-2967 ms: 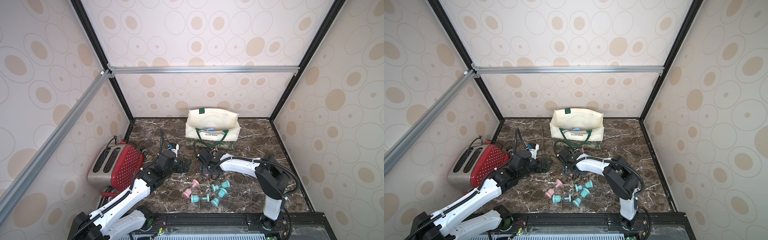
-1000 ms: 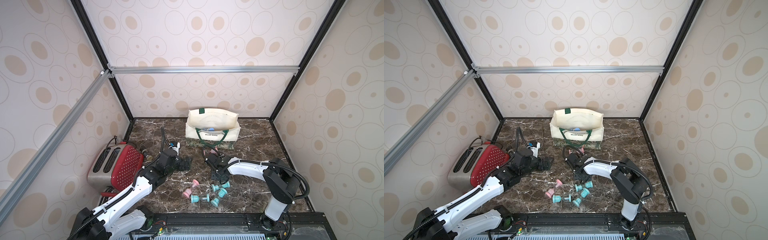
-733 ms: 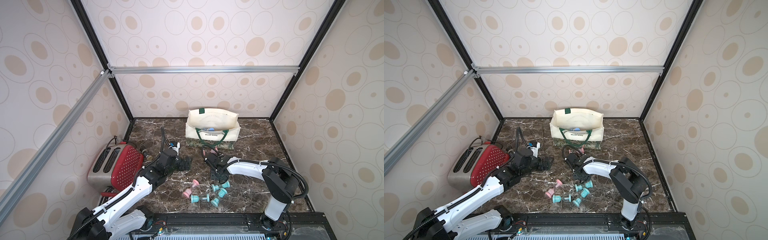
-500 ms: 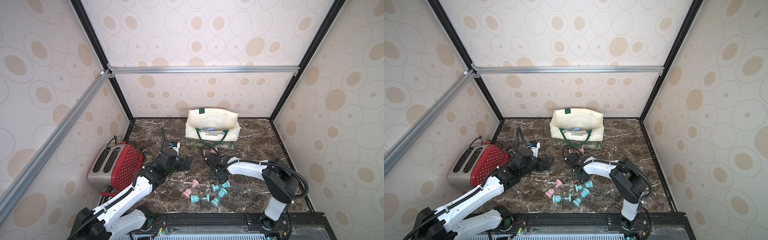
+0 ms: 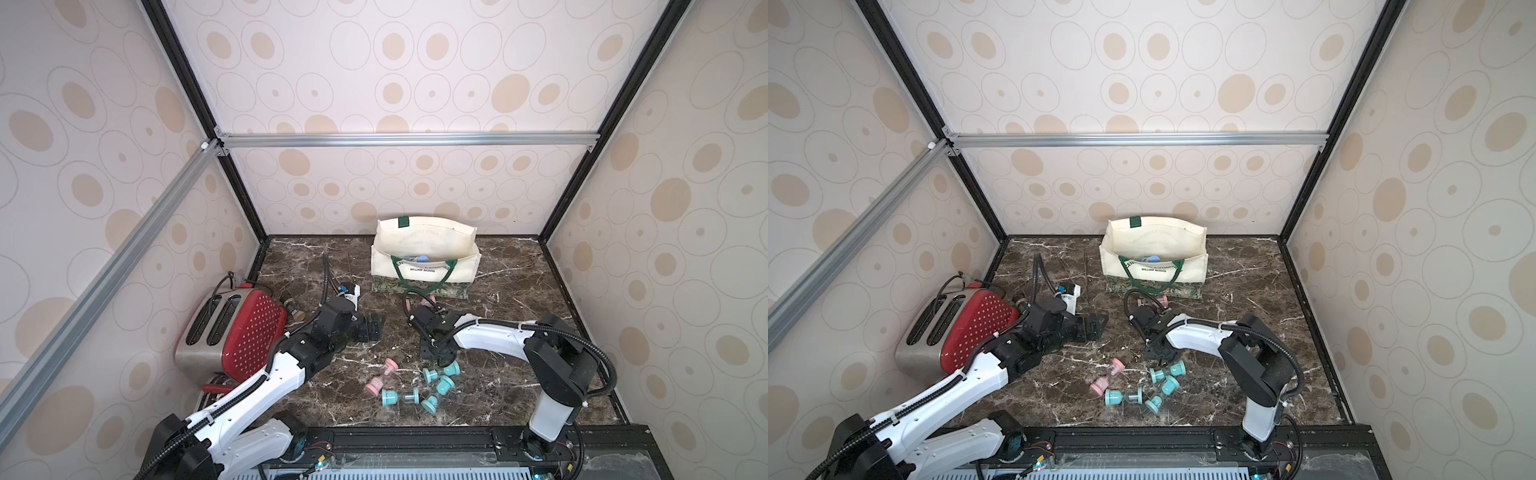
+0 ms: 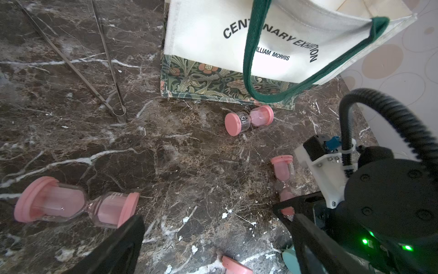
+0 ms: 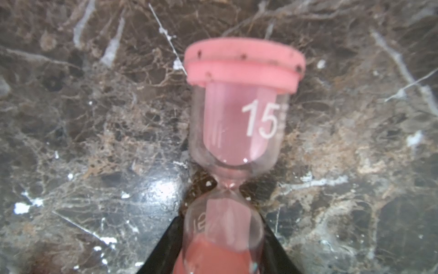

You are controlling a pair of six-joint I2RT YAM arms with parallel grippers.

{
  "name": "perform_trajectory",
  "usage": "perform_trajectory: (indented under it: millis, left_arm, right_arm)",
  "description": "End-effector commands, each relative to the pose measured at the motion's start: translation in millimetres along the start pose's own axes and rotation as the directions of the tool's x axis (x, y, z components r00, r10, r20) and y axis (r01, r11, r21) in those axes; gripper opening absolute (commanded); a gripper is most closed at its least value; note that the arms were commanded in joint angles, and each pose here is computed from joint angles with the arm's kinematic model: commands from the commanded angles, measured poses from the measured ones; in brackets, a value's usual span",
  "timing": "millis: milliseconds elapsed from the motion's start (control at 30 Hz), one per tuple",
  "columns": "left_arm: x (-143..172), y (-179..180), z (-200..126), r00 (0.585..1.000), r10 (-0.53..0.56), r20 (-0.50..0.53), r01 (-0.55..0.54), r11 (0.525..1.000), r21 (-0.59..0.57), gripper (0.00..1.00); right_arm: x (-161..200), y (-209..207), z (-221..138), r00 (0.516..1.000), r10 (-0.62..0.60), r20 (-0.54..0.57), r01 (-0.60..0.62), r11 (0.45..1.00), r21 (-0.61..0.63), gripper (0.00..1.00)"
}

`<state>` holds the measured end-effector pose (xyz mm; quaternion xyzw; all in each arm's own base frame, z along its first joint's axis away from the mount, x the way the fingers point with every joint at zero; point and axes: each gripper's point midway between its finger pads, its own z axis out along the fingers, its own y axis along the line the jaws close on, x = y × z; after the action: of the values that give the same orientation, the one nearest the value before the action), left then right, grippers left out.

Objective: Put the hourglass into the canvas bag
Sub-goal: Pick up the hourglass from the center of the board, then place the hourglass in the canvas bag.

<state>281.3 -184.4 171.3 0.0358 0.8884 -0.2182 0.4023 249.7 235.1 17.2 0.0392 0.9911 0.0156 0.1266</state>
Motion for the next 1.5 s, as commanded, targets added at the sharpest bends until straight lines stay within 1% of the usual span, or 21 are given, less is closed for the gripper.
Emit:
perform_trajectory:
  millis: [0,200,467,567,800,933,1100,1167,1333,1467]
  left_arm:
    - [-22.3,-10.2,-8.5,0.998,-0.011,0.058,0.009,1.000,0.022,0.97]
    - [-26.7,-12.8,-9.8,0.997,-0.018,0.069,0.016,0.999,0.031,0.97]
    - [-33.7,-16.4,-13.1,0.996,-0.023,0.088,0.019,0.999,0.042,0.97]
    - [-35.5,-17.3,-14.3,0.995,-0.024,0.094,0.020,0.999,0.045,0.97]
    - [-47.1,-20.8,-18.2,0.992,-0.023,0.125,0.017,0.999,0.048,0.97]
    - [-59.8,-24.3,-21.6,0.987,-0.024,0.161,0.017,0.999,0.049,0.97]
    - [-77.6,-29.2,-25.8,0.980,-0.021,0.200,0.013,0.999,0.042,0.97]
    - [-85.7,-32.2,-26.6,0.977,-0.019,0.214,0.010,0.999,0.042,0.98]
    - [-102.6,-38.4,-27.8,0.968,-0.019,0.249,0.008,0.999,0.044,0.97]
    - [-112.4,-43.0,-25.2,0.963,-0.022,0.267,0.008,0.999,0.051,0.98]
  right_arm:
    - [4.3,7.2,3.3,0.999,-0.019,-0.026,0.018,1.000,-0.023,0.27]
    - [-6.2,17.8,-12.9,0.999,-0.046,0.009,0.047,0.996,-0.079,0.23]
    - [-20.2,22.9,-43.3,0.993,-0.085,0.077,0.094,0.988,-0.124,0.20]
    - [-23.4,27.8,-55.3,0.990,-0.100,0.098,0.115,0.980,-0.161,0.18]
    - [-34.8,49.8,-93.9,0.972,-0.172,0.162,0.212,0.937,-0.277,0.14]
    - [-45.3,62.5,-127.5,0.957,-0.186,0.223,0.256,0.902,-0.346,0.13]
    - [-69.8,71.0,-173.2,0.929,-0.192,0.316,0.312,0.867,-0.388,0.13]
    - [-84.2,71.2,-187.1,0.920,-0.187,0.345,0.322,0.863,-0.389,0.12]
    - [-126.8,73.9,-208.3,0.900,-0.162,0.404,0.332,0.856,-0.396,0.12]
    - [-165.6,76.4,-213.4,0.891,-0.145,0.431,0.329,0.860,-0.391,0.12]
